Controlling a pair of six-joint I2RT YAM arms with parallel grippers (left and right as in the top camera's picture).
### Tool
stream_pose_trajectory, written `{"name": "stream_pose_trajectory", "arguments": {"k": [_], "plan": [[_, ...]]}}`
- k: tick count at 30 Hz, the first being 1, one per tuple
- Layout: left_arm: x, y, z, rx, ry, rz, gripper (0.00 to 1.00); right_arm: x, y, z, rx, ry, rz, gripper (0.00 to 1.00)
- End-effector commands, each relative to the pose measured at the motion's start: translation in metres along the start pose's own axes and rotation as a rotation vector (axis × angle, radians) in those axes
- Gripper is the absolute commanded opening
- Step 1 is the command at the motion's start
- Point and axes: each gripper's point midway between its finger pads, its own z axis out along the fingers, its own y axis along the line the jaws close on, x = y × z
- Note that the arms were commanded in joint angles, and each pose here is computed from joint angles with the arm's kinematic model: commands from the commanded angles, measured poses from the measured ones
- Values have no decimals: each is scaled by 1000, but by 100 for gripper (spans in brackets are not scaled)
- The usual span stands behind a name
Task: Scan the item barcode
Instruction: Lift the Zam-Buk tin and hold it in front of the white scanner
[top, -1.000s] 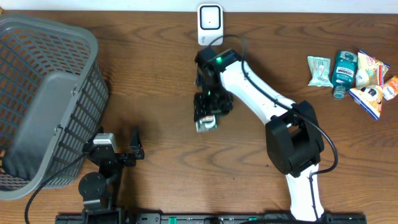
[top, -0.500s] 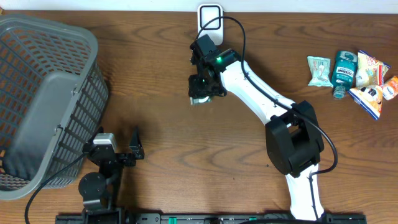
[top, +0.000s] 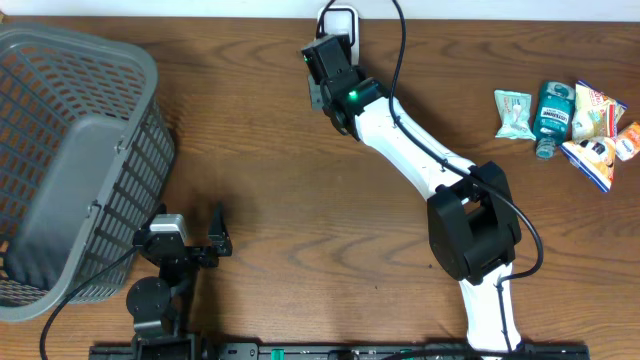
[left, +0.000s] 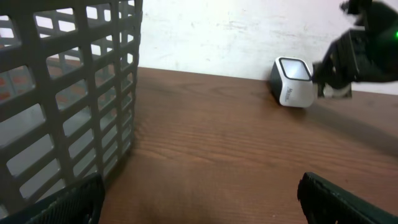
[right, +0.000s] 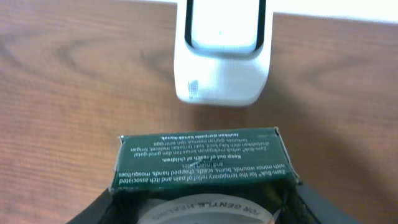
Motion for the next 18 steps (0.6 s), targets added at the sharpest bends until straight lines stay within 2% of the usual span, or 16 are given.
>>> {"name": "stream_pose_trajectory", "arguments": {"k": [1, 6, 12, 18], "plan": [[16, 0, 1, 7, 47, -6, 98, -39, -10, -9, 38, -133, -12, 34], [16, 0, 1, 7, 47, -6, 98, -64, -14, 12, 27, -262, 36, 36], [16, 0, 1, 7, 47, -6, 98, -92, -10, 38, 24, -475, -21, 35], [16, 0, 1, 7, 47, -6, 98, -92, -11, 60, 18, -574, 4, 37]]}}
